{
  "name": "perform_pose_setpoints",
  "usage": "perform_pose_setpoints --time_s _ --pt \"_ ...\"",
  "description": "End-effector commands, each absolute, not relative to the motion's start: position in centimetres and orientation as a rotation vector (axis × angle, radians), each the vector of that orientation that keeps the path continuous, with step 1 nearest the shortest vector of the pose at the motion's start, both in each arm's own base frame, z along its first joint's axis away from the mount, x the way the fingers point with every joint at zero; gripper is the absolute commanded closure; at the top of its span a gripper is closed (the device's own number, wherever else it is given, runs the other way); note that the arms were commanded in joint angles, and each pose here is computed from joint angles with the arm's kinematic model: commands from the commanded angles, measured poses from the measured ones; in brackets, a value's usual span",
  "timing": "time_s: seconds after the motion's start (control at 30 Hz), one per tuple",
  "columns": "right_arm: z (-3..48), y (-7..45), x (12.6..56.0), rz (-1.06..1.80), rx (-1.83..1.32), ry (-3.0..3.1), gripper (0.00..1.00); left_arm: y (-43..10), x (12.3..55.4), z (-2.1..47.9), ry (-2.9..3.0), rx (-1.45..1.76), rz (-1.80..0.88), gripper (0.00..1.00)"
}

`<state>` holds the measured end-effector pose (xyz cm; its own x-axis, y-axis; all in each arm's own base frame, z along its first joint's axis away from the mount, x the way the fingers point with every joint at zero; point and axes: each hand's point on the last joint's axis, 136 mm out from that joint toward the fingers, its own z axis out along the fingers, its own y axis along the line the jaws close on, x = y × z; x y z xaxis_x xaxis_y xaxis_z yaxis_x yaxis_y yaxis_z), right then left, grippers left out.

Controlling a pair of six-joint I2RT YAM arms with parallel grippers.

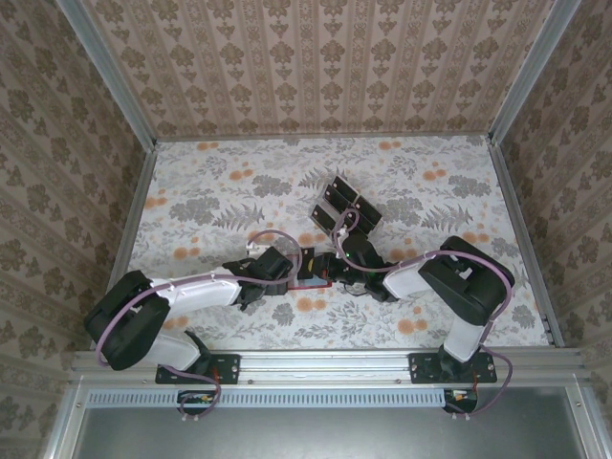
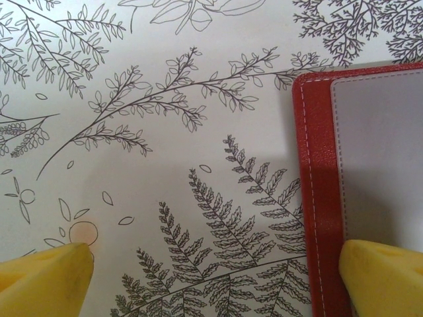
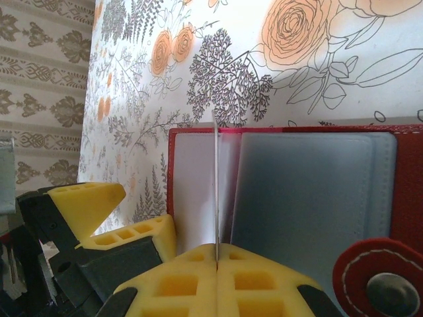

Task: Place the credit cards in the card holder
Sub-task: Insert the credit card into the card slot.

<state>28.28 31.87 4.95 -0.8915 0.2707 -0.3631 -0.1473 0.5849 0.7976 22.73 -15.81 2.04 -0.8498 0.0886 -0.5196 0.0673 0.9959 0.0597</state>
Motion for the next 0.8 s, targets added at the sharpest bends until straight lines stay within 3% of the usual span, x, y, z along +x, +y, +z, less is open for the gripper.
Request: perform_pose_setpoints --time_s 0.0,0.77 --pt "4.4 31.6 28.1 1.247 0.121 2.361 1.0 -13.4 21.2 0.3 2.647 0.114 0.183 0.0" --pt "3.7 31.3 27.9 1.245 0.14 2.374 1.0 -13.3 21.1 0.0 2.65 0.118 0.187 0.0"
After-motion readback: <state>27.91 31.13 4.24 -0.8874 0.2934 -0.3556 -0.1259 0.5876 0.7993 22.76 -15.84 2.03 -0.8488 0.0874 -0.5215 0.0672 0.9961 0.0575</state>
